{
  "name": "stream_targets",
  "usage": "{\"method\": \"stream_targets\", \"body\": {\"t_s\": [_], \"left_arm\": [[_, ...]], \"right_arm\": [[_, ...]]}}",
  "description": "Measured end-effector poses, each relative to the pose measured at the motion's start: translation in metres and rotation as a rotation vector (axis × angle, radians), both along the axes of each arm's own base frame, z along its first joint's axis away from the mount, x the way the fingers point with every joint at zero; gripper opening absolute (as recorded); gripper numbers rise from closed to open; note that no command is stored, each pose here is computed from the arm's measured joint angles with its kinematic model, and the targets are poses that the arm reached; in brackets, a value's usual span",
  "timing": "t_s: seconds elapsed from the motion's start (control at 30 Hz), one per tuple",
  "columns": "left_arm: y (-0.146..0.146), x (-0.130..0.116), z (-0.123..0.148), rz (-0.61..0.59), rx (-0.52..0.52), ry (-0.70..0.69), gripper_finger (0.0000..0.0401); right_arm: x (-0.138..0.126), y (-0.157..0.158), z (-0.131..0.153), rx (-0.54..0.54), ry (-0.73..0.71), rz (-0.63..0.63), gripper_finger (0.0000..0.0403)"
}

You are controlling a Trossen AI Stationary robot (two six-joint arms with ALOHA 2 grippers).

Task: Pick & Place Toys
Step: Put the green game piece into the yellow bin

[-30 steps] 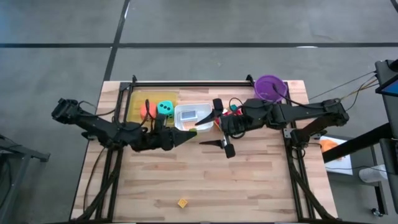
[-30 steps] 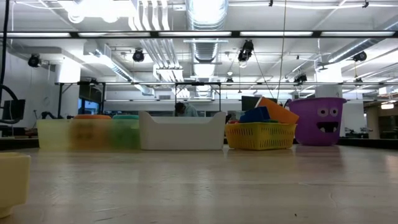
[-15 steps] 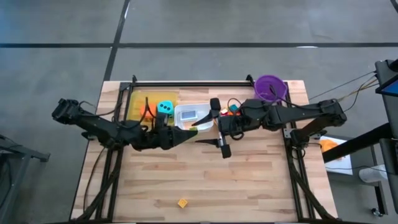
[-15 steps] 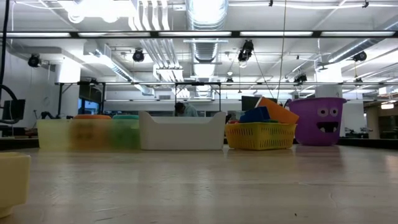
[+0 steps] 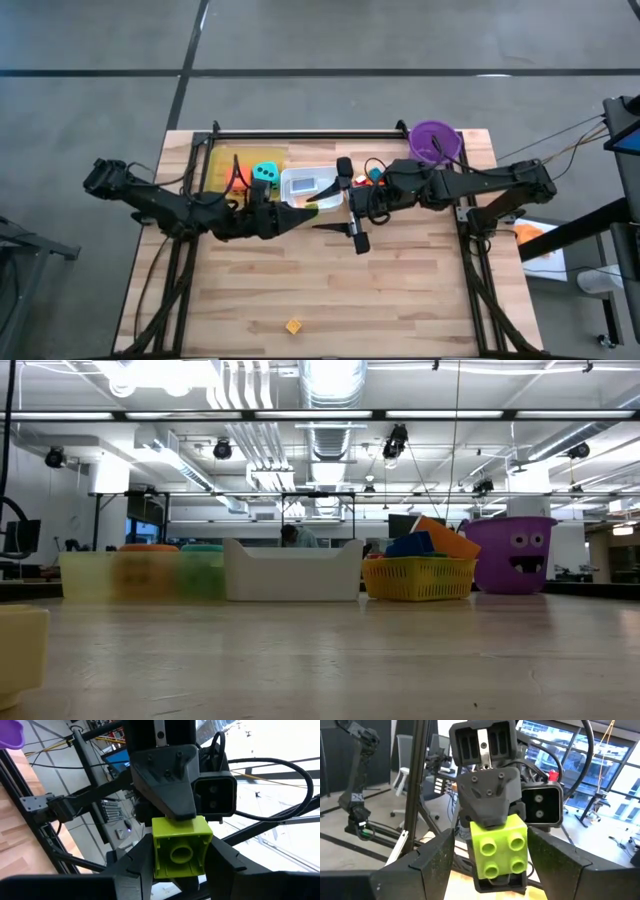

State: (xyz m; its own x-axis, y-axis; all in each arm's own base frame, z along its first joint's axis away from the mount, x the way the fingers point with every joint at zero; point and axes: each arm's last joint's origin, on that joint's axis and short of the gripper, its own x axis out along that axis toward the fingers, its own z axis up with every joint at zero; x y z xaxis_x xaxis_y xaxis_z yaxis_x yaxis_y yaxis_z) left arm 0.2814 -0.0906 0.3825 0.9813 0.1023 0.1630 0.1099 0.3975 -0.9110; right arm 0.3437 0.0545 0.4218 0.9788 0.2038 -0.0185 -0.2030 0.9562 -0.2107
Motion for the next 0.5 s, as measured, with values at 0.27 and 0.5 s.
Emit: {"method": "stream_targets", "body": {"t_s": [0.27, 0.5], "left_arm": [[0.0012, 0.0005, 0.0, -0.006, 0.002, 0.0, 0.0121], [0.0019, 0.0008, -0.0001, -0.008, -0.008, -0.002, 0.0121]], "right_arm": [[0.0032, -0.0033, -0.0021, 0.001, 0.001, -0.011, 0.024], [0.0063, -0.0032, -0.0045, -0.007, 0.0, -0.011, 0.0157]]}}
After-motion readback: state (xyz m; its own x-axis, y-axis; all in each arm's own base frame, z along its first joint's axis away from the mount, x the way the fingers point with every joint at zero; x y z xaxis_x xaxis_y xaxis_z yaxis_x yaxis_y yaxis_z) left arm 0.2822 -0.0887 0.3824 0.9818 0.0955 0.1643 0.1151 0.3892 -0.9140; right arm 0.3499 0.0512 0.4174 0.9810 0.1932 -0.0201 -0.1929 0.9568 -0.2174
